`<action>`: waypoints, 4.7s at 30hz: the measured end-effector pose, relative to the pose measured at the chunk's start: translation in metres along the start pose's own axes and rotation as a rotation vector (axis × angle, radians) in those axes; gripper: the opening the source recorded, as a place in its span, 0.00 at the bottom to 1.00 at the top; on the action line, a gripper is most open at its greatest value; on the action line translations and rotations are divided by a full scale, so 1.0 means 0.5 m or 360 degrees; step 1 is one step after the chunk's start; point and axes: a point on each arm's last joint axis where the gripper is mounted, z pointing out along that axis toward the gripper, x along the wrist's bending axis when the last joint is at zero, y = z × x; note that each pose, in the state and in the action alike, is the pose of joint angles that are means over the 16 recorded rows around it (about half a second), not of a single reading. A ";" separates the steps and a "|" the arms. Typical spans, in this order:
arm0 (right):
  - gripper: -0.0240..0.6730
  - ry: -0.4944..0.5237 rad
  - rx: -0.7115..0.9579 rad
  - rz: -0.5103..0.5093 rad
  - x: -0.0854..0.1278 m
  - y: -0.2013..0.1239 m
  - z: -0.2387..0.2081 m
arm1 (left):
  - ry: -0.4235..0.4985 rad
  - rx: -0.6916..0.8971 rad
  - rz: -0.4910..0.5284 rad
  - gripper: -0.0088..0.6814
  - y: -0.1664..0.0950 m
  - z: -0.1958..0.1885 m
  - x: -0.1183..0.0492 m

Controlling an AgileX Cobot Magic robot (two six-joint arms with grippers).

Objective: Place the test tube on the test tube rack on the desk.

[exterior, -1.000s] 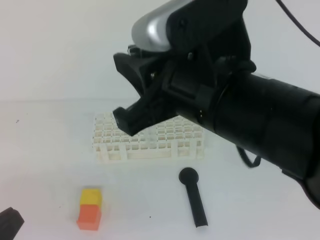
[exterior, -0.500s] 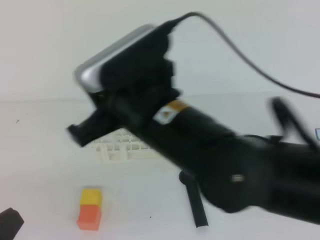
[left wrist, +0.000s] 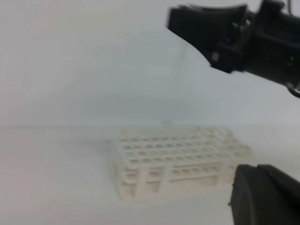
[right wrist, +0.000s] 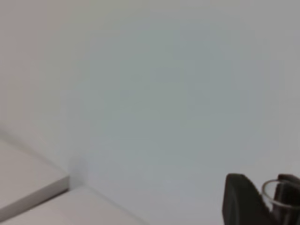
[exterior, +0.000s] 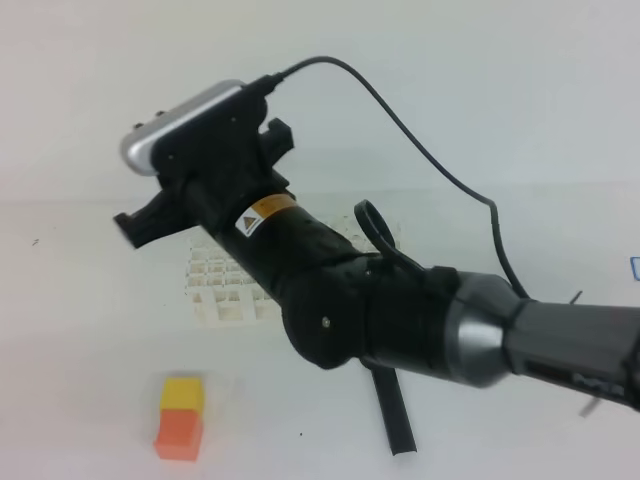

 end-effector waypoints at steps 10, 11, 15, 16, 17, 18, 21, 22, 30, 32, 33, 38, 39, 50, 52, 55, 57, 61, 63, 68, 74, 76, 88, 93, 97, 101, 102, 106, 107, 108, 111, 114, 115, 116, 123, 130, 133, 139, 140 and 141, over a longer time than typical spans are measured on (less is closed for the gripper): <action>0.21 -0.0128 0.0032 0.0095 -0.024 -0.086 0.051 | 0.0393 -0.0036 0.0000 0.01 0.002 -0.006 0.025; 0.21 -0.0128 0.0035 0.0104 -0.022 -0.092 0.055 | 0.0432 -0.0039 0.0000 0.01 0.002 -0.007 0.027; 0.21 -0.0121 0.0041 0.0136 -0.013 -0.112 0.067 | 0.0583 -0.0052 -0.0001 0.01 0.003 -0.011 0.036; 0.21 -0.0119 0.0040 0.0142 -0.010 -0.115 0.070 | 0.0617 -0.0054 -0.0001 0.01 0.003 -0.013 0.038; 0.21 -0.0118 0.0037 0.0147 -0.007 -0.118 0.072 | 0.0649 -0.0057 -0.0001 0.01 0.003 -0.014 0.040; 0.21 -0.0116 0.0035 0.0150 -0.005 -0.120 0.073 | 0.0676 -0.0059 -0.0001 0.01 0.003 -0.015 0.041; 0.21 -0.0114 0.0025 0.0154 0.003 -0.124 0.077 | 0.0747 -0.0063 -0.0002 0.01 0.003 -0.017 0.045; 0.21 -0.0114 0.0021 0.0153 0.005 -0.125 0.078 | 0.0765 -0.0065 -0.0002 0.01 0.003 -0.018 0.046; 0.21 -0.0128 0.0005 0.0128 0.015 -0.130 0.077 | 0.0832 -0.0067 -0.0004 0.01 0.003 -0.021 0.050; 0.21 -0.0133 0.0009 0.0122 0.016 -0.133 0.077 | 0.0834 -0.0067 -0.0004 0.01 0.003 -0.021 0.050; 0.21 -0.0136 0.0011 0.0120 0.017 -0.134 0.076 | 0.0835 -0.0067 -0.0004 0.01 0.003 -0.021 0.050; 0.21 -0.0152 0.0025 0.0108 0.019 -0.146 0.075 | 0.0835 -0.0066 -0.0004 0.01 0.003 -0.020 0.050; 0.21 -0.0155 0.0029 0.0108 0.019 -0.149 0.075 | 0.0835 -0.0066 -0.0004 0.01 0.003 -0.020 0.050; 0.21 -0.0192 0.0073 0.0140 0.022 -0.188 0.076 | 0.0772 -0.0031 -0.0006 0.01 -0.012 -0.013 0.047; 0.21 -0.0198 0.0084 0.0149 0.022 -0.196 0.076 | 0.0744 -0.0013 -0.0011 0.01 -0.022 -0.009 0.046; 0.21 -0.0205 0.0098 0.0162 0.024 -0.206 0.076 | 0.0702 0.0016 -0.0011 0.01 -0.041 -0.003 0.045; 0.21 -0.0210 0.0105 0.0169 0.025 -0.212 0.076 | 0.0676 0.0036 -0.0007 0.01 -0.058 0.002 0.045; 0.21 -0.0218 0.0121 0.0176 0.028 -0.226 0.075 | 0.0638 0.0075 0.0005 0.01 -0.096 0.010 0.047; 0.21 -0.0221 0.0129 0.0177 0.030 -0.234 0.075 | 0.0631 0.0093 0.0009 0.01 -0.111 0.012 0.048; 0.21 -0.0230 0.0143 0.0179 0.035 -0.251 0.074 | 0.0626 0.0152 0.0035 0.01 -0.139 0.014 0.050; 0.21 -0.0245 0.0157 0.0184 0.039 -0.266 0.073 | 0.0625 0.0244 0.0046 0.01 -0.157 0.014 0.051; 0.21 -0.0250 0.0161 0.0187 0.040 -0.269 0.072 | 0.0626 0.0283 0.0041 0.01 -0.161 0.013 0.051; 0.34 -0.0245 0.0220 0.0194 0.046 -0.283 0.070 | 0.0636 0.0377 0.0004 0.01 -0.173 0.003 0.049; 0.42 -0.0232 0.0237 0.0180 0.046 -0.277 0.070 | 0.0640 0.0348 0.0005 0.01 -0.172 -0.002 0.047; 0.47 -0.0222 0.0216 0.0155 0.044 -0.253 0.070 | 0.0646 0.0330 0.0003 0.01 -0.172 -0.006 0.045; 0.49 -0.0213 0.0140 0.0115 0.038 -0.204 0.070 | 0.0668 0.0327 -0.0024 0.01 -0.176 -0.008 0.046; 0.49 -0.0211 0.0114 0.0104 0.036 -0.188 0.070 | 0.0675 0.0330 -0.0031 0.01 -0.178 -0.008 0.047; 0.48 -0.0205 -0.0002 0.0055 0.025 -0.116 0.065 | 0.0698 0.0324 -0.0056 0.01 -0.178 -0.008 0.048; 0.48 -0.0205 -0.0032 0.0042 0.022 -0.099 0.063 | 0.0703 0.0322 -0.0062 0.01 -0.178 -0.009 0.048; 0.48 -0.0205 -0.0061 0.0028 0.020 -0.082 0.061 | 0.0709 0.0320 -0.0068 0.01 -0.178 -0.009 0.049; 0.45 -0.0210 -0.0135 -0.0017 0.012 -0.037 0.054 | 0.0726 0.0315 -0.0084 0.01 -0.178 -0.009 0.049; 0.40 -0.0225 -0.0177 -0.0064 0.005 -0.006 0.047 | 0.0736 0.0312 -0.0095 0.01 -0.176 -0.010 0.050; 0.38 -0.0234 -0.0183 -0.0080 0.002 0.001 0.045 | 0.0737 0.0309 -0.0094 0.01 -0.175 -0.010 0.050; 0.35 -0.0246 -0.0183 -0.0094 0.000 0.006 0.043 | 0.0738 0.0307 -0.0093 0.01 -0.174 -0.010 0.050; 0.17 -0.0335 -0.0035 -0.0157 -0.016 -0.027 0.035 | 0.0738 0.0302 -0.0091 0.01 -0.172 -0.010 0.049; 0.05 -0.0376 0.0229 -0.0130 -0.019 -0.122 0.030 | 0.0739 0.0307 -0.0092 0.01 -0.173 -0.010 0.050; 0.04 -0.0370 0.0326 -0.0101 -0.014 -0.162 0.027 | 0.0739 0.0310 -0.0093 0.01 -0.173 -0.009 0.050; 0.03 -0.0322 0.0442 -0.0052 0.007 -0.215 0.027 | 0.0739 0.0309 -0.0092 0.01 -0.173 -0.009 0.050; 0.03 -0.0314 0.0452 -0.0047 0.010 -0.219 0.027 | 0.0739 0.0309 -0.0092 0.01 -0.173 -0.009 0.050; 0.03 -0.0307 0.0459 -0.0042 0.014 -0.223 0.027 | 0.0738 0.0306 -0.0091 0.01 -0.172 -0.009 0.050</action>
